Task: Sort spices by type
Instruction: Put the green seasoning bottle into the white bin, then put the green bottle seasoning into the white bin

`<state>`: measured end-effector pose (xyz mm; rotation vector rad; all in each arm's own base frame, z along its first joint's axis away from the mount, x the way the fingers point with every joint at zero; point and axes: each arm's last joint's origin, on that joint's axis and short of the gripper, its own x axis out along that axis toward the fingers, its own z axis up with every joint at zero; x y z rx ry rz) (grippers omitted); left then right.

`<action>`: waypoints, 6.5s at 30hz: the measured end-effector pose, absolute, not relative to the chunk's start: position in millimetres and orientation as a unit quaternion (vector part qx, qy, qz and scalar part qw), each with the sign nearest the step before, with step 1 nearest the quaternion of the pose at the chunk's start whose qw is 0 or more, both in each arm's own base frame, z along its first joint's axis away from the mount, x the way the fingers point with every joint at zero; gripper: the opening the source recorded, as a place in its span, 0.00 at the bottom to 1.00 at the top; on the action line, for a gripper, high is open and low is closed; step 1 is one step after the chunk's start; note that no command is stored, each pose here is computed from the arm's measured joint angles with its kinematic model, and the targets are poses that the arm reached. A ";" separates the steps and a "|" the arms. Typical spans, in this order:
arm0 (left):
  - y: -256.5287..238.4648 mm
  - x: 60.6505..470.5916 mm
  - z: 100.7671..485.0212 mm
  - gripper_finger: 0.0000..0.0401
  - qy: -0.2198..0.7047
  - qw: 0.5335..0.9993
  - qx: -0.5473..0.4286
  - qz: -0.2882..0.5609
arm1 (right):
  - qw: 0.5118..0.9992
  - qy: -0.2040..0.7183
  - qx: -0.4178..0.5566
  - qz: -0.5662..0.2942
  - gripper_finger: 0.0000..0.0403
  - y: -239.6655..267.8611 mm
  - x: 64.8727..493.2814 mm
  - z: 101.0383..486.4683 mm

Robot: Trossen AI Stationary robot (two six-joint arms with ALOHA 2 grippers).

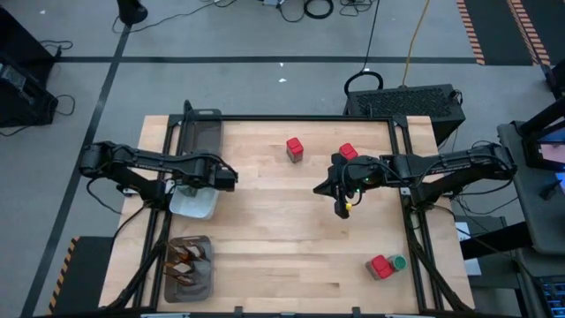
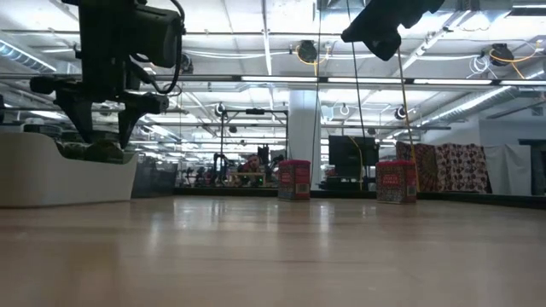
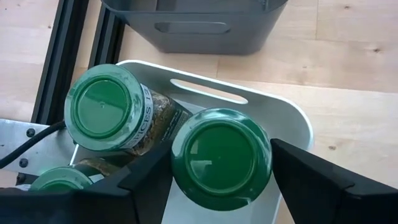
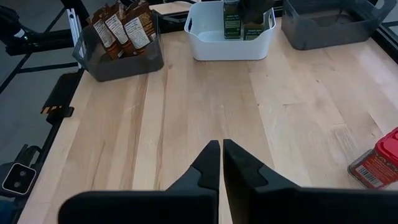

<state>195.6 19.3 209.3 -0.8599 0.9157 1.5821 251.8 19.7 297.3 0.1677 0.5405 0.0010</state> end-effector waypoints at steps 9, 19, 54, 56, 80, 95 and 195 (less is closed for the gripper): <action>18.3 190.9 221.6 0.67 0.412 0.534 -0.349 0.651 | 0.960 0.267 0.083 0.001 0.00 19.7 251.8 297.3; 18.8 188.0 260.4 0.67 0.412 0.573 -0.343 0.620 | 0.960 0.268 0.084 0.000 0.00 19.7 251.7 297.2; 8.9 330.2 314.9 0.67 0.191 0.964 -0.169 0.071 | 0.653 0.550 0.489 0.175 0.00 99.7 168.7 308.7; 11.4 332.4 311.6 0.67 0.196 0.963 -0.170 0.070 | 0.630 0.569 0.499 0.176 0.01 104.4 165.1 308.7; 30.9 334.8 318.3 0.66 0.157 0.974 -0.146 0.068 | 0.647 0.702 0.206 0.216 0.03 157.2 133.4 350.4; 30.9 334.6 317.8 0.66 0.160 0.976 -0.132 0.066 | 0.636 0.730 0.051 0.244 0.41 198.6 124.5 320.7; -1.6 333.9 312.4 0.66 0.199 0.964 -0.174 0.006 | 0.786 0.607 0.116 0.000 0.45 54.9 234.4 255.6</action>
